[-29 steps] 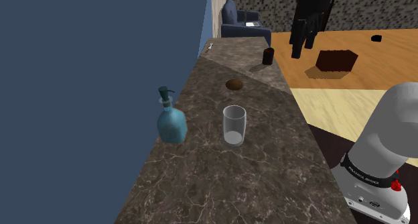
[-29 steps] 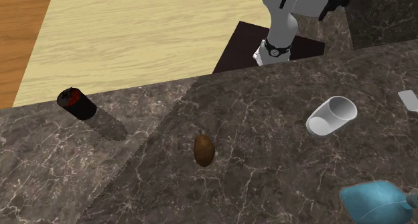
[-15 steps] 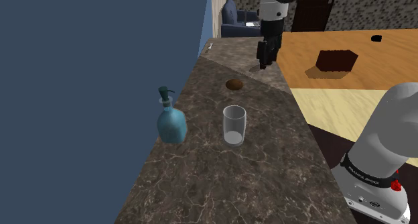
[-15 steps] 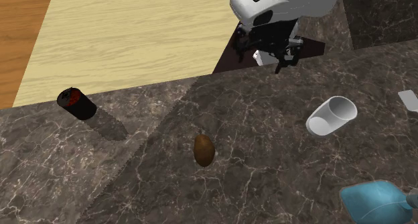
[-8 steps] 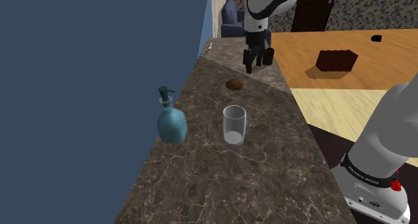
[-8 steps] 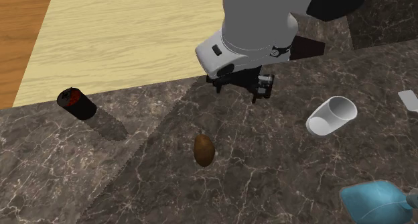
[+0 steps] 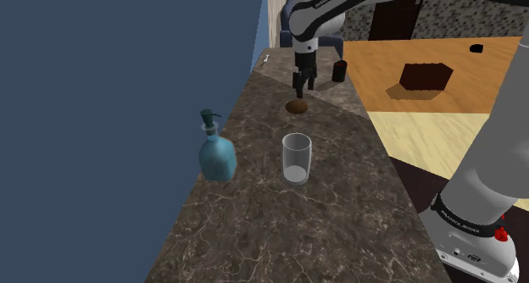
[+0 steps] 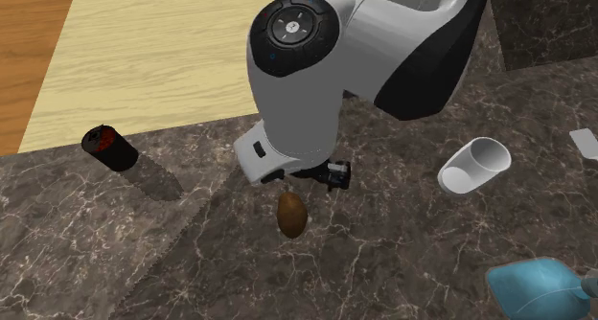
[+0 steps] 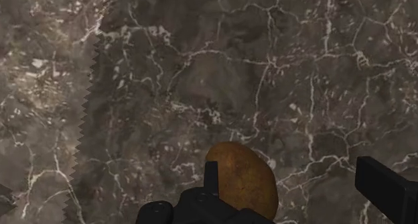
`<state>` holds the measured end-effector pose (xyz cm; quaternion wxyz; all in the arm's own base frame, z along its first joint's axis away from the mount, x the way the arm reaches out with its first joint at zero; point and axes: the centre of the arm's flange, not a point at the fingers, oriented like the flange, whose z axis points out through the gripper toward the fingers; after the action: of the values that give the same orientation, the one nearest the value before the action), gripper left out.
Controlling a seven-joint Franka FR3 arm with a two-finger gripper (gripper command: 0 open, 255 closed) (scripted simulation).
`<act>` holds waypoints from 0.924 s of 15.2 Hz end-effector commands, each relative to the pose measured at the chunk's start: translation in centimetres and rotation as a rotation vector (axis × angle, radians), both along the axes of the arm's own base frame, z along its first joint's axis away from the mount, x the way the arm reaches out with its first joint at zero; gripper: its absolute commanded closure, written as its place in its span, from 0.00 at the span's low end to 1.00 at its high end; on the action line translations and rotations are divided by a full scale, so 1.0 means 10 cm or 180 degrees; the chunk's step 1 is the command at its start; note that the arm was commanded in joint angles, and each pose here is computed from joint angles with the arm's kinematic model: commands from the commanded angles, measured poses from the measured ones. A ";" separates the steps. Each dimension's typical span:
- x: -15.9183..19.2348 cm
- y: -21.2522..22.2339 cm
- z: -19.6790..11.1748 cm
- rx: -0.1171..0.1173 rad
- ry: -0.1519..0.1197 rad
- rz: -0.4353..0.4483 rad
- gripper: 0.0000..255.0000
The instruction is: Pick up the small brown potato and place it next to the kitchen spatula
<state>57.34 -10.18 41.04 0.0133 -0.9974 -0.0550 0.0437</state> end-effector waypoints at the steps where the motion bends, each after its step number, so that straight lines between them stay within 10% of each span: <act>1: 0.23 -0.02 -0.17 0.0018 0.0011 0.0040 0.00; 14: 0.58 -0.11 -0.85 0.0049 0.0032 0.0106 0.00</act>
<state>63.14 -11.31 32.79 0.0205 -0.9960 -0.0718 0.0488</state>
